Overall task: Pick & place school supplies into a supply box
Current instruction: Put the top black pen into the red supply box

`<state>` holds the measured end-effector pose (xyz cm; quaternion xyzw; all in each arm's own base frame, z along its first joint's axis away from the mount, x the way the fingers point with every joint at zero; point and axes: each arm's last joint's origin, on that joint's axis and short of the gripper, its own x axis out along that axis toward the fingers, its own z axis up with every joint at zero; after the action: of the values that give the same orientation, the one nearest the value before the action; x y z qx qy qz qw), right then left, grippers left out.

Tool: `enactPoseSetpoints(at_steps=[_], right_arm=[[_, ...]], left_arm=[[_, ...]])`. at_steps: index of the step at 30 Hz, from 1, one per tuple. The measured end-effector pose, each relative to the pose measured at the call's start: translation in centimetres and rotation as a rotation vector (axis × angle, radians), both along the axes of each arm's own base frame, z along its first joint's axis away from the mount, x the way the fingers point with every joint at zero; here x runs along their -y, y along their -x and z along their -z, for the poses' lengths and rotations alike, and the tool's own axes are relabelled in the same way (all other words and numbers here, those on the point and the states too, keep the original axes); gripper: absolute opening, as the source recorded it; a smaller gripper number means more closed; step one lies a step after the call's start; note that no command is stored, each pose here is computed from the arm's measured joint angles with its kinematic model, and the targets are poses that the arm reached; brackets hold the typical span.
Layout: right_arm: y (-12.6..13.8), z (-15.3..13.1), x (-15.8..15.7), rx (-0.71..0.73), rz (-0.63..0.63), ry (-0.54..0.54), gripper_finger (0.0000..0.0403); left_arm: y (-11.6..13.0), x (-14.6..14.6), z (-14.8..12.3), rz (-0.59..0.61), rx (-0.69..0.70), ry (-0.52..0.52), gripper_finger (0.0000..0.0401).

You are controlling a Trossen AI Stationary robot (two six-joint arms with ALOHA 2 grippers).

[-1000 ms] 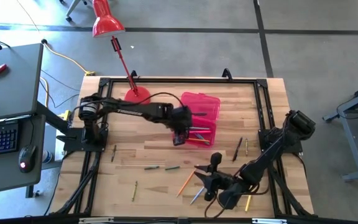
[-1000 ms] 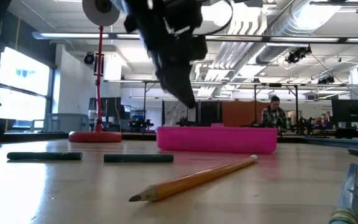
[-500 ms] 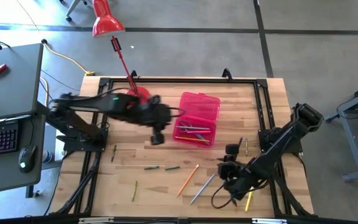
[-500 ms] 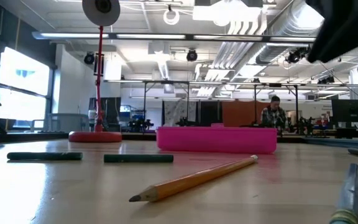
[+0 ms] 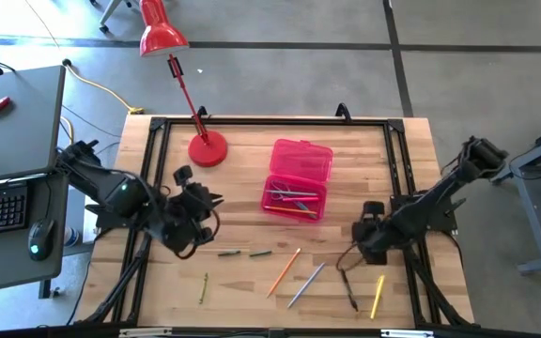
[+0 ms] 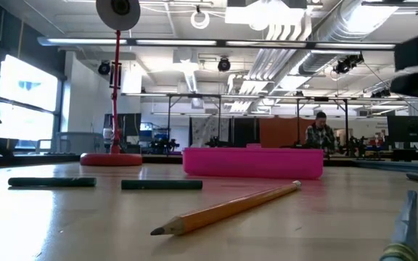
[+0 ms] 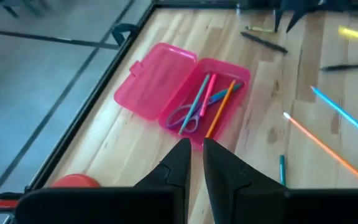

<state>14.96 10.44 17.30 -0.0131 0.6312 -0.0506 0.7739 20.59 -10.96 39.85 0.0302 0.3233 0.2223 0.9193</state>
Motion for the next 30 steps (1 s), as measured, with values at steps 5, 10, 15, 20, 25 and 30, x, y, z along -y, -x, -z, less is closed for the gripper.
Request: enactPoseSetpoints(at_steps=[5, 10, 15, 20, 25, 30], right_arm=[[-1.2, 0.2, 1.3, -0.019, -0.074, -0.035, 0.0087], [-3.0, 0.5, 1.9, 0.05, -0.201, -0.022, 0.0087], [-3.6, 1.3, 2.1, -0.007, -0.242, -0.087, 0.0087], [-3.6, 1.7, 1.9, -0.042, -0.26, -0.114, 0.0087], [-3.7, 2.1, 1.8, -0.061, -0.26, -0.097, 0.0086], [-3.9, 3.1, 1.7, -0.114, -0.258, -0.094, 0.0086]], left_arm=[[-0.1, 0.3, 0.5, -0.014, 0.0, -0.022, 0.0069], [-0.1, 0.2, 0.5, -0.034, 0.018, -0.057, 0.0067], [0.2, -0.1, 0.7, -0.042, -0.014, -0.095, 0.0069], [0.3, -0.2, 0.7, -0.06, -0.015, -0.1, 0.0069], [0.4, -0.2, 0.7, -0.061, -0.019, -0.102, 0.0069], [0.4, -0.2, 0.7, -0.057, -0.023, -0.095, 0.0069]])
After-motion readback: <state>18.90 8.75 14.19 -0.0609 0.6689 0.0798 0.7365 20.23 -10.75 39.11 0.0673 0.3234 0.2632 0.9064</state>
